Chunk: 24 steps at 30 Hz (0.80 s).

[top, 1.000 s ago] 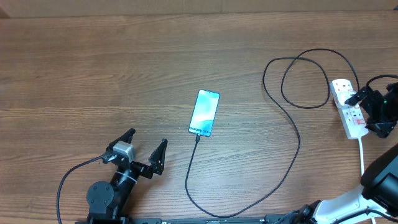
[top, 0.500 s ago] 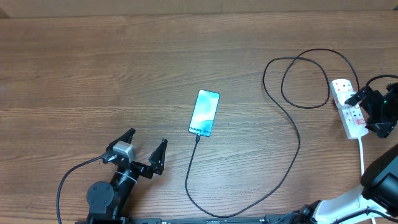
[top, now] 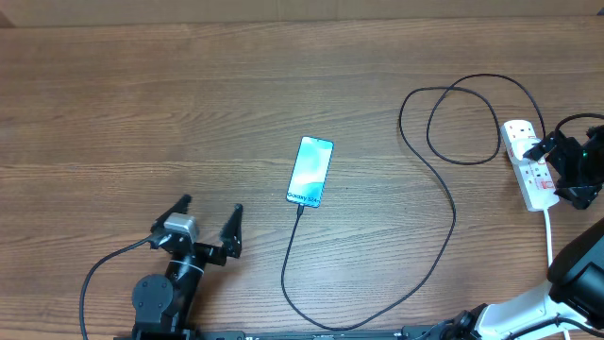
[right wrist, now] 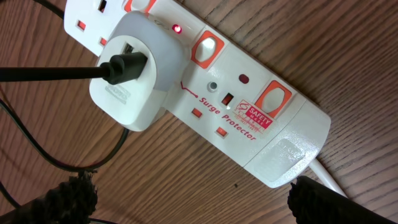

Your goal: Plug charger to phone and switch on socket

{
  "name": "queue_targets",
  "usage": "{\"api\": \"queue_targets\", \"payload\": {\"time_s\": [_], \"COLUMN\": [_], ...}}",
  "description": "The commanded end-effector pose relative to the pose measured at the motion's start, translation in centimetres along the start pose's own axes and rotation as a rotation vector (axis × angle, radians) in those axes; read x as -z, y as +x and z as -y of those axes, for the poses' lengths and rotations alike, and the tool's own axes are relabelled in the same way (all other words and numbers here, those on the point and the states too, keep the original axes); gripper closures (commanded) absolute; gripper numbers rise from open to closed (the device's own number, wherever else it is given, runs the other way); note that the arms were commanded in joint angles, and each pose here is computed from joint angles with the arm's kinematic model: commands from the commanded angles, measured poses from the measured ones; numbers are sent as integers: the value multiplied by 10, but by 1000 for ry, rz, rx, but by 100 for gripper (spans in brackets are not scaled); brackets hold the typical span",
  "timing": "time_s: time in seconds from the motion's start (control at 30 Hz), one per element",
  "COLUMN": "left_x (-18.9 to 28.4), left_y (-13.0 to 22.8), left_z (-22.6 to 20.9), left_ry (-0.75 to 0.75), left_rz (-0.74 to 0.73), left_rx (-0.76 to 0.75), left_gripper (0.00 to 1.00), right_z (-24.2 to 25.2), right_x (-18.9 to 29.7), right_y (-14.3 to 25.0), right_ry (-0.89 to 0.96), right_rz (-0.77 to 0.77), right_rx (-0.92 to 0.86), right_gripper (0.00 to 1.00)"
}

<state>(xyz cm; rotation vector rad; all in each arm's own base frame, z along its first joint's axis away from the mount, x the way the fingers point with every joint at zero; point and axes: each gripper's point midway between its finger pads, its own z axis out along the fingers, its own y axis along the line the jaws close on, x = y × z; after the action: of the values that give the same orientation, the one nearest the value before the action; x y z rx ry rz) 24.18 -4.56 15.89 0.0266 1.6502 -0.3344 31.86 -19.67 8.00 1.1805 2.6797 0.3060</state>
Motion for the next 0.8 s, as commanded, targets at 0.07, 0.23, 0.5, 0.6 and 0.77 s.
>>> {"api": "queue_targets", "payload": {"time_s": [0.07, 0.23, 0.5, 0.6, 0.77], "left_x": [4, 4, 4, 4, 4], "left_y": [-4, -4, -4, -4, -4], "left_z": [-34, -34, -33, -33, -33], "left_ry": [-197, -198, -194, -194, -194], "left_rz": [23, 16, 14, 14, 14], "left_rx": [-112, -186, -191, -191, -191], "left_gripper": [0, 0, 0, 0, 0], "right_z": [-6, -6, -6, -6, -6], "right_x": [9, 9, 9, 9, 9], "right_y": [-7, -7, -7, -7, -7], "right_ry": [-11, -11, -11, -11, -11], "right_rz": [35, 35, 35, 35, 35], "right_rx": [18, 18, 18, 18, 18], "right_gripper": [0, 0, 0, 0, 0]}}
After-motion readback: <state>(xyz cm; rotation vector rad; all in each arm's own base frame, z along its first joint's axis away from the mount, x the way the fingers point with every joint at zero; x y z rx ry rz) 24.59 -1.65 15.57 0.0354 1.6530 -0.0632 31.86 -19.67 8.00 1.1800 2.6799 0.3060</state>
